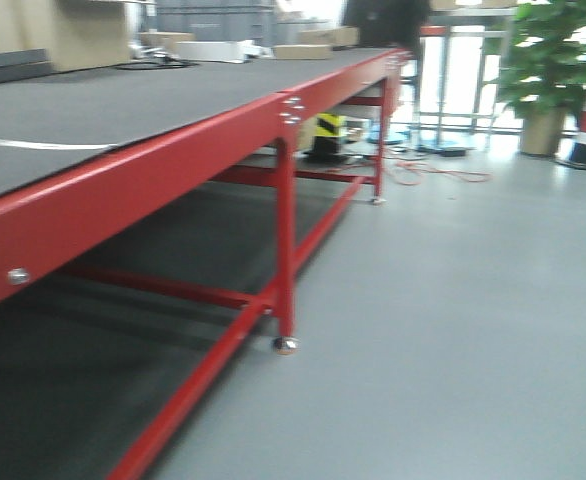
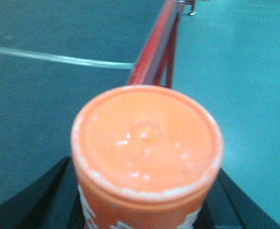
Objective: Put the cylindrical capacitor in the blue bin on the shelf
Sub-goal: 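Drive the base to the steel shelf of blue bins, holding both objects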
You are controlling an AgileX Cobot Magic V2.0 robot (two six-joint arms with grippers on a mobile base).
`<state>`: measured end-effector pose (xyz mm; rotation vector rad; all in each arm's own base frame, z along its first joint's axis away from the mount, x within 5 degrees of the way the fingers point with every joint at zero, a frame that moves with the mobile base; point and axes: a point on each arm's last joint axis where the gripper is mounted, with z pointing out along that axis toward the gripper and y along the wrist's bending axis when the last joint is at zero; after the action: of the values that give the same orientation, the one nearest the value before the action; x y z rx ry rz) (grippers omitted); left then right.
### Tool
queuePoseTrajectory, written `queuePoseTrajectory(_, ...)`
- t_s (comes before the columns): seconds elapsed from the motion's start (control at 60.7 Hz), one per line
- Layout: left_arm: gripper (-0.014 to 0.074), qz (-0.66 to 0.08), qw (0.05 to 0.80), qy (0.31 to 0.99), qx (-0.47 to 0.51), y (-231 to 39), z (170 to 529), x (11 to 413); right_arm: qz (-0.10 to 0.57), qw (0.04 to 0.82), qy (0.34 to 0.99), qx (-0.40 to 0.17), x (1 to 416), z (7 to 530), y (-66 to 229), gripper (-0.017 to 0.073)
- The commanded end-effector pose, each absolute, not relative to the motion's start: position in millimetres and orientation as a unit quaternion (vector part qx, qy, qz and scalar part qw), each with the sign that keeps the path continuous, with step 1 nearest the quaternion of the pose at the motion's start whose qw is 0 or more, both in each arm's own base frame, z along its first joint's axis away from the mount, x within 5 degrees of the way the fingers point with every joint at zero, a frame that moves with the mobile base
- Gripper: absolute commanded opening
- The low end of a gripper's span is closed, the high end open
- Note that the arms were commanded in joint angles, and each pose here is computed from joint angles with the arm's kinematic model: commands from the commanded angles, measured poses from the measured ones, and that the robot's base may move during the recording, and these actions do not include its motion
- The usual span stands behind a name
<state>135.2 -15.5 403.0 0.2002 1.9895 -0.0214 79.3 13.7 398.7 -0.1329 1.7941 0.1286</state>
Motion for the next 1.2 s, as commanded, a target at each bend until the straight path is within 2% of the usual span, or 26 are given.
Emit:
queuePoseTrajectory(0.0,-0.0111,-0.011,0.552,0.829,0.086,-16.3,407.4,134.6,0.054,0.641,0.764,-0.057,77.5,405.5,13.2,-0.009)
queuePoseTrajectory(1.186,-0.0111,-0.011,0.552,0.829,0.086,-16.3,407.4,134.6,0.054,0.641,0.764,-0.057,77.5,405.5,13.2,-0.009)
